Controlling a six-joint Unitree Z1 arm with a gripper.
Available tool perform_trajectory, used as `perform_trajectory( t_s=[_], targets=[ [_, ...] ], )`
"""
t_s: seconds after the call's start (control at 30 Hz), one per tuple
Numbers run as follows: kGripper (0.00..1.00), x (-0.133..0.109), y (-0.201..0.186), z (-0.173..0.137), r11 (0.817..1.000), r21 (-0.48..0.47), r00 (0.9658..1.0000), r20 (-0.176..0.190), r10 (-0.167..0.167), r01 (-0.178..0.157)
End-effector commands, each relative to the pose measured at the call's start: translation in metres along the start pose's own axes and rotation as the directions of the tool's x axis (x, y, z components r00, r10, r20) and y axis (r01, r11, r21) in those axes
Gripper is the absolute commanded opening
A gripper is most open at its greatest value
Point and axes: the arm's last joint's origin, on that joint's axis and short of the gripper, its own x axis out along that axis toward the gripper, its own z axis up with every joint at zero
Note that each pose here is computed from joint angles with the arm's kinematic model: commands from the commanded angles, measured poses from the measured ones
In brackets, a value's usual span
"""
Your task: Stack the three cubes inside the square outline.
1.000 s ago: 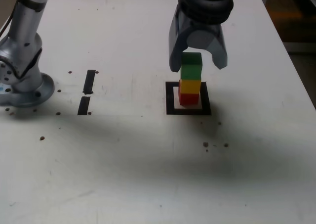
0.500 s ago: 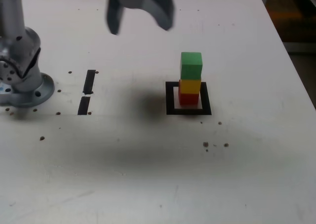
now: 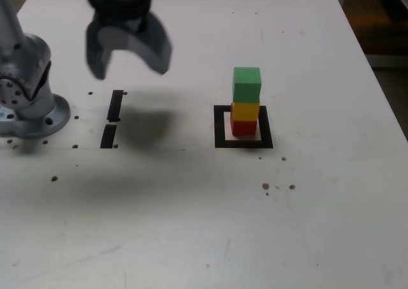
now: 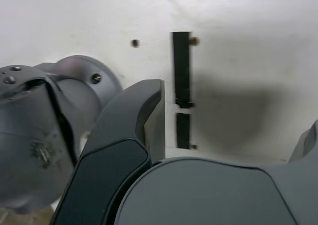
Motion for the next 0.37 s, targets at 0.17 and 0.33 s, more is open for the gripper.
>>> perform_trajectory(
  t_s=[0.17,0.33],
  targets=[
    [1.00,0.014,-0.003,-0.003,1.000,0.001,0.9997,0.002,-0.026,0.026],
    [1.00,0.018,-0.004,-0.006,1.000,0.002,0.9996,-0.001,-0.030,0.030]
  ],
)
